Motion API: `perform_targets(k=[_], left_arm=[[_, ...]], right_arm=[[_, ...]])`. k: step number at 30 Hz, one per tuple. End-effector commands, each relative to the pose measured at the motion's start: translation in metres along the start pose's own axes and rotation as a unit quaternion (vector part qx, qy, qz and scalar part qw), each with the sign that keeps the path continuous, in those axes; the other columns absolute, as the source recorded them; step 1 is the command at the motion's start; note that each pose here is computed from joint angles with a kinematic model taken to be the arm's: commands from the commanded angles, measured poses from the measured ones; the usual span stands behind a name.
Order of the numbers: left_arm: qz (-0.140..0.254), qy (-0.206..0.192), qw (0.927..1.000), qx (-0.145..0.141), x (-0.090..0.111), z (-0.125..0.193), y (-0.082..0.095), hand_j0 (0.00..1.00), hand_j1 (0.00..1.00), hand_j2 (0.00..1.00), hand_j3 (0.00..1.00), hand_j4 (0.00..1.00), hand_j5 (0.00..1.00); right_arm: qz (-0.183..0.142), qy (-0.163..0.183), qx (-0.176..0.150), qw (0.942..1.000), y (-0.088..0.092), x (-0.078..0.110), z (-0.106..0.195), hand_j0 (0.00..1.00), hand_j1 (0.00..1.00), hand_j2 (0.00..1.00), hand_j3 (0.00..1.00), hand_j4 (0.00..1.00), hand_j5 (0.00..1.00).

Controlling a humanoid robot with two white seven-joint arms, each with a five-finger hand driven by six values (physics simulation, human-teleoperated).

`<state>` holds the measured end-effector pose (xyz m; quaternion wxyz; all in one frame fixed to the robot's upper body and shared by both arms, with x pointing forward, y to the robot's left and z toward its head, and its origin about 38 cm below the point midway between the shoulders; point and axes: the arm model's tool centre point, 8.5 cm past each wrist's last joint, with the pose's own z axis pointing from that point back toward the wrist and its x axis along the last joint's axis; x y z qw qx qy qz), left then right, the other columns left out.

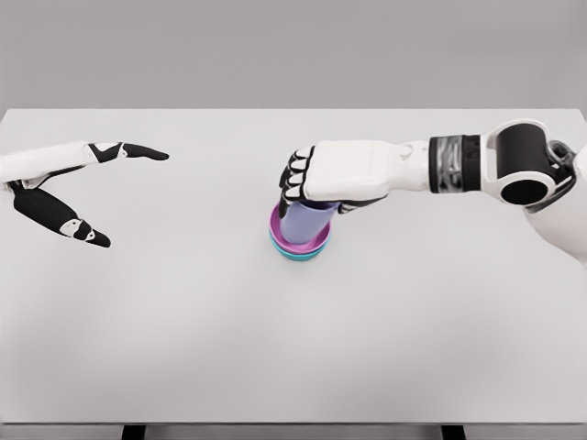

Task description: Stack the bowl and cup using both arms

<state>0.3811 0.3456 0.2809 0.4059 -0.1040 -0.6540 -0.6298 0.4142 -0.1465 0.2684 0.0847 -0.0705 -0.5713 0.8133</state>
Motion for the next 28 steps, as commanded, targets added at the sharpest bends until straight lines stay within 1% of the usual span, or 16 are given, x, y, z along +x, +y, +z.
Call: perform_targets(k=[1,3,5,6,11,12,13,14,15,16,18,19,20,23,24,28], left_arm=[[0.003,0.000,1.0000,0.003,0.000,0.001,0.001,1.00,1.00,1.00,1.00,1.00,1.00],[0.003,-0.001,1.0000,0.003,0.000,0.000,0.001,1.00,1.00,1.00,1.00,1.00,1.00],[0.003,0.000,1.0000,0.003,0.000,0.001,0.001,1.00,1.00,1.00,1.00,1.00,1.00],[0.003,0.000,1.0000,0.003,0.000,0.001,0.001,1.00,1.00,1.00,1.00,1.00,1.00],[0.003,-0.001,1.0000,0.003,0.000,0.000,0.001,1.00,1.00,1.00,1.00,1.00,1.00],[0.003,-0.001,1.0000,0.003,0.000,0.000,0.001,1.00,1.00,1.00,1.00,1.00,1.00],[0.003,0.000,1.0000,0.003,0.000,0.001,0.001,1.00,1.00,1.00,1.00,1.00,1.00],[0.003,-0.001,1.0000,0.003,0.000,0.000,0.001,1.00,1.00,1.00,1.00,1.00,1.00],[0.003,-0.001,1.0000,0.003,0.000,0.000,0.001,1.00,1.00,1.00,1.00,1.00,1.00],[0.003,-0.001,1.0000,0.003,0.000,0.000,0.001,1.00,1.00,1.00,1.00,1.00,1.00],[0.003,-0.001,1.0000,0.003,0.000,0.000,0.001,1.00,1.00,1.00,1.00,1.00,1.00],[0.002,-0.002,1.0000,0.002,0.001,0.000,0.001,1.00,1.00,1.00,1.00,1.00,1.00],[0.003,-0.001,1.0000,0.002,0.001,0.000,0.001,1.00,1.00,1.00,1.00,1.00,1.00],[0.002,0.001,1.0000,0.002,0.000,0.001,0.001,1.00,1.00,1.00,1.00,1.00,1.00],[0.001,0.000,1.0000,0.002,0.000,0.001,0.001,1.00,1.00,1.00,1.00,1.00,1.00],[0.001,0.001,1.0000,0.000,0.000,0.000,0.000,1.00,1.00,1.00,1.00,1.00,1.00]], right_arm=[[-0.006,-0.001,0.000,1.0000,0.002,-0.001,-0.002,0.69,0.69,0.69,0.69,0.69,0.69],[-0.005,-0.001,0.002,1.0000,0.003,0.000,-0.003,0.71,0.71,0.71,0.71,0.71,0.71],[0.006,0.006,0.011,0.9999,0.004,-0.001,-0.003,0.93,0.93,0.93,0.93,0.93,0.93],[0.010,0.008,0.014,0.9998,0.005,-0.001,-0.003,0.97,0.97,0.97,0.97,0.97,0.97],[0.015,0.008,0.012,0.9998,0.002,0.000,-0.002,1.00,1.00,1.00,1.00,1.00,1.00],[0.019,0.012,0.009,0.9997,-0.002,-0.001,0.003,1.00,1.00,1.00,1.00,1.00,1.00],[0.024,0.021,-0.002,0.9995,-0.011,-0.004,0.010,1.00,1.00,1.00,1.00,1.00,1.00],[0.033,0.048,-0.019,0.9981,-0.022,-0.012,0.033,1.00,1.00,1.00,1.00,1.00,1.00],[0.045,0.097,-0.026,0.9939,-0.033,-0.024,0.076,1.00,1.00,1.00,1.00,1.00,1.00],[0.042,0.115,-0.037,0.9918,-0.037,-0.028,0.094,1.00,1.00,1.00,1.00,1.00,1.00],[0.014,0.157,-0.040,0.9867,-0.024,-0.033,0.139,1.00,1.00,1.00,1.00,1.00,1.00],[0.004,0.177,-0.036,0.9835,-0.015,-0.035,0.155,1.00,1.00,1.00,1.00,1.00,1.00],[-0.004,0.189,-0.040,0.9812,-0.009,-0.036,0.164,1.00,1.00,1.00,1.00,1.00,1.00],[-0.022,0.204,-0.044,0.9777,0.005,-0.035,0.176,1.00,1.00,1.00,1.00,1.00,1.00],[-0.024,0.210,-0.034,0.9768,0.009,-0.034,0.182,1.00,1.00,1.00,1.00,1.00,1.00],[-0.033,0.221,-0.022,0.9745,0.016,-0.037,0.191,1.00,1.00,1.00,1.00,1.00,1.00]])
